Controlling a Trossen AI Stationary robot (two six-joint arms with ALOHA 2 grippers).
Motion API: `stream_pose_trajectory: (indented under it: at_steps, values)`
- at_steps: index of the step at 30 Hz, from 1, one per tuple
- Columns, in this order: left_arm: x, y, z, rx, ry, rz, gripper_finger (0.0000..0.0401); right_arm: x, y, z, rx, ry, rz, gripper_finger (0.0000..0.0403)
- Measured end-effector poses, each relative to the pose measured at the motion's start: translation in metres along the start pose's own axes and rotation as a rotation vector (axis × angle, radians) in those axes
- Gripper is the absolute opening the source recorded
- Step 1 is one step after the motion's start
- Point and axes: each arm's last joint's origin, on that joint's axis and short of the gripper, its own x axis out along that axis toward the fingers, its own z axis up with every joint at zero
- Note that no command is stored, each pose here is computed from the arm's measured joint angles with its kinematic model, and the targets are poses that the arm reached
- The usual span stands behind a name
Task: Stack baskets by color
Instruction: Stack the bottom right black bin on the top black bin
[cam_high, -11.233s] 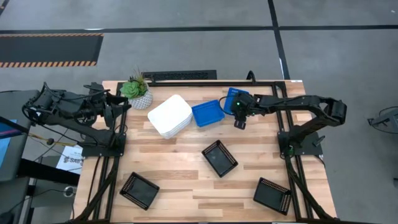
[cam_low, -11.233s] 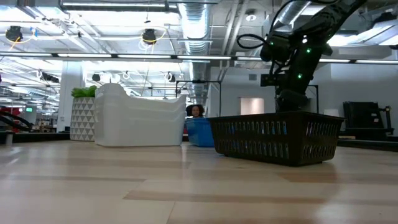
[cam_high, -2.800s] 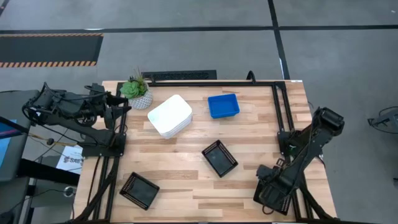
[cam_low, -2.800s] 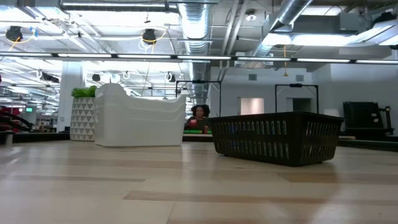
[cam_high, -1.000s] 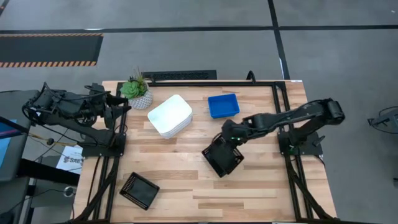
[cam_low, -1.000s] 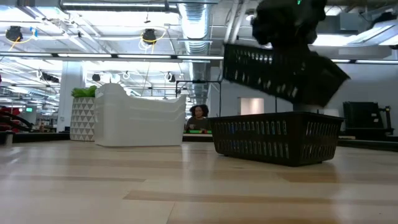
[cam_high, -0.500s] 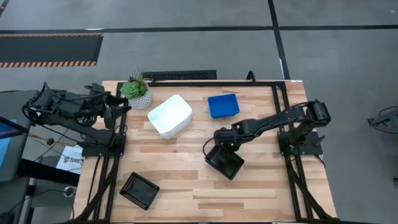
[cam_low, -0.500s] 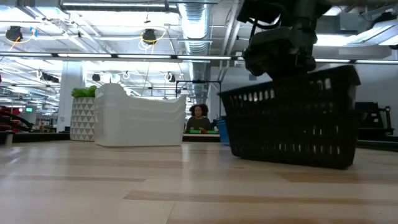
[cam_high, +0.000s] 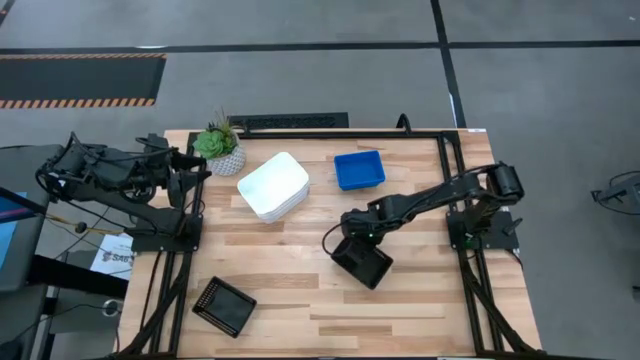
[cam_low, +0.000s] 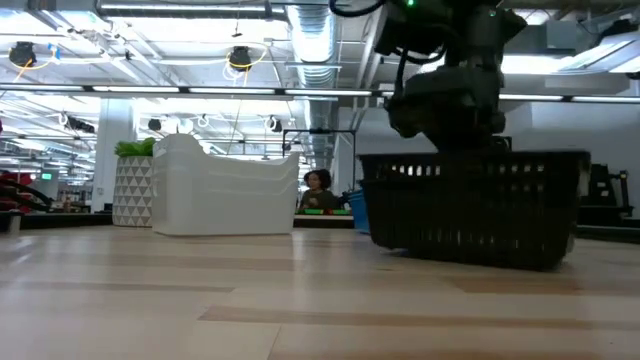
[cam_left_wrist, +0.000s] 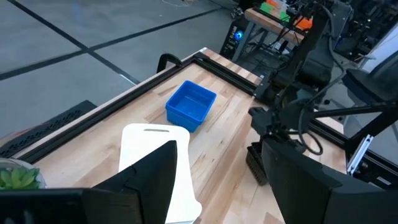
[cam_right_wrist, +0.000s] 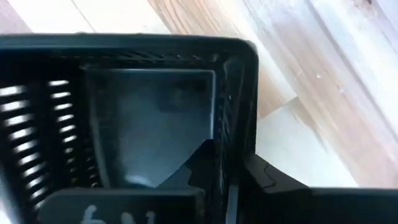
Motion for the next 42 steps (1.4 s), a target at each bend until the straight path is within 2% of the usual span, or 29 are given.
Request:
stream_pose_trajectory:
  at_steps: [5, 9, 22, 29, 33, 42]
  values:
    - [0.000, 0.000, 0.000, 0.000, 0.001, -0.001, 0.0224, 0.014, -0.002, 0.004, -0.038, 0.020, -0.024, 0.0071]
    - [0.000, 0.000, 0.000, -0.001, 0.001, -0.001, 0.0224, 0.013, -0.011, 0.013, -0.023, -0.004, -0.039, 0.0072]
    - [0.000, 0.000, 0.000, -0.008, 0.000, 0.000, 0.0224, -0.006, -0.049, 0.066, 0.006, -0.255, 0.015, 0.0072]
    - [0.000, -0.001, -0.001, -0.008, 0.020, -0.027, 0.0224, -0.010, -0.066, 0.081, -0.033, -0.312, 0.017, 0.0075]
    - [0.000, -0.002, -0.001, -0.007, 0.041, -0.055, 0.0224, -0.013, -0.067, 0.082, -0.048, -0.315, 0.016, 0.0104]
    - [0.003, -0.003, -0.004, -0.019, 0.082, -0.047, 0.0224, -0.028, -0.049, 0.080, -0.103, -0.282, -0.008, 0.0225]
